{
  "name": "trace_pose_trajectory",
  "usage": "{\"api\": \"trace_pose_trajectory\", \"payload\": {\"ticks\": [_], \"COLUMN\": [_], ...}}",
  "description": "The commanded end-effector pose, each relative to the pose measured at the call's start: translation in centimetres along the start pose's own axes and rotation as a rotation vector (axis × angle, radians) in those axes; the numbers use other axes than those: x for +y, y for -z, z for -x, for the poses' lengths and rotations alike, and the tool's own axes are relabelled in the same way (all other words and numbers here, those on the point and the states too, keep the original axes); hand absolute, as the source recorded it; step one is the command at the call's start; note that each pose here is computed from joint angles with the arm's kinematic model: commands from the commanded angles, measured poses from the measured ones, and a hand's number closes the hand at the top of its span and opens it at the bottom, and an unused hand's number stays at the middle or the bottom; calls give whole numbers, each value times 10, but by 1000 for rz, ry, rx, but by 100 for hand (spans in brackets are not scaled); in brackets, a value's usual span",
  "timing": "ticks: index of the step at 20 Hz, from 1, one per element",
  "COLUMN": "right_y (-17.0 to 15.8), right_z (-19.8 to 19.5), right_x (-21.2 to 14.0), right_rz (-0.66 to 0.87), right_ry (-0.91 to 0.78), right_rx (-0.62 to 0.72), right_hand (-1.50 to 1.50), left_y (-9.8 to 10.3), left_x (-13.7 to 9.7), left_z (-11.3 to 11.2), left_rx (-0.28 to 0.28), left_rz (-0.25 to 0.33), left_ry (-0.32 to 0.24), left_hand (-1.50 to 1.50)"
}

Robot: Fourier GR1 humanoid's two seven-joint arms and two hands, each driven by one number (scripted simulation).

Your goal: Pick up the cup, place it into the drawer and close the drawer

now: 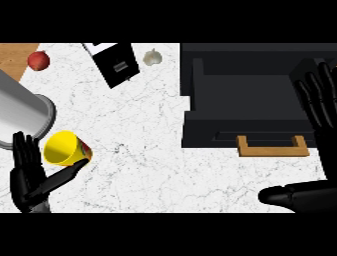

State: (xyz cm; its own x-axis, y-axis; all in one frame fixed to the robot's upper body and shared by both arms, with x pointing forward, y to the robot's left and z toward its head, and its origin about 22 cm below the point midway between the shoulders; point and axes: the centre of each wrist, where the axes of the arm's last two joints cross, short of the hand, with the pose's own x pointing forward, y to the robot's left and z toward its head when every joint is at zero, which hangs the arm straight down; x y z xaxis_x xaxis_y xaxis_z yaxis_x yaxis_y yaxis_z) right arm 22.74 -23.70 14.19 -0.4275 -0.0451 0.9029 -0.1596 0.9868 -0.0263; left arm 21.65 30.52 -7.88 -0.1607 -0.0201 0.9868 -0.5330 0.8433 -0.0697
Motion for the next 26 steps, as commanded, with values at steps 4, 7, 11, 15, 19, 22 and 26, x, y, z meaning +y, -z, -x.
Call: {"api": "trace_pose_trajectory", "payload": {"ticks": [4, 7, 11, 15, 19, 22, 26], "right_y": [17, -9, 4, 8, -11, 4, 0], "right_z": [-11, -15, 6, -4, -15, -2, 7], "right_x": [-6, -10, 8, -12, -9, 14, -3], "right_rz": [-18, -9, -12, -23, -32, -8, -22], "right_ry": [-9, -8, 22, -2, -6, 4, 26], "right_rx": [-2, 9, -5, 11, 16, 16, 12], "right_hand": [-150, -150, -150, -150, -150, -150, -150], "left_y": [4, -6, 3, -5, -12, 13, 21], "left_x": [-10, 0, 15, 16, 6, 1, 0], "left_z": [25, 33, 33, 58, 56, 54, 58], "left_rx": [4, 2, 24, 24, -1, 3, -9], "left_rz": [-35, -30, -29, -3, 12, 7, 15], "left_ry": [0, 0, 5, -5, -23, -44, -72], "left_hand": [-150, -150, -150, -150, -150, -150, -150]}}
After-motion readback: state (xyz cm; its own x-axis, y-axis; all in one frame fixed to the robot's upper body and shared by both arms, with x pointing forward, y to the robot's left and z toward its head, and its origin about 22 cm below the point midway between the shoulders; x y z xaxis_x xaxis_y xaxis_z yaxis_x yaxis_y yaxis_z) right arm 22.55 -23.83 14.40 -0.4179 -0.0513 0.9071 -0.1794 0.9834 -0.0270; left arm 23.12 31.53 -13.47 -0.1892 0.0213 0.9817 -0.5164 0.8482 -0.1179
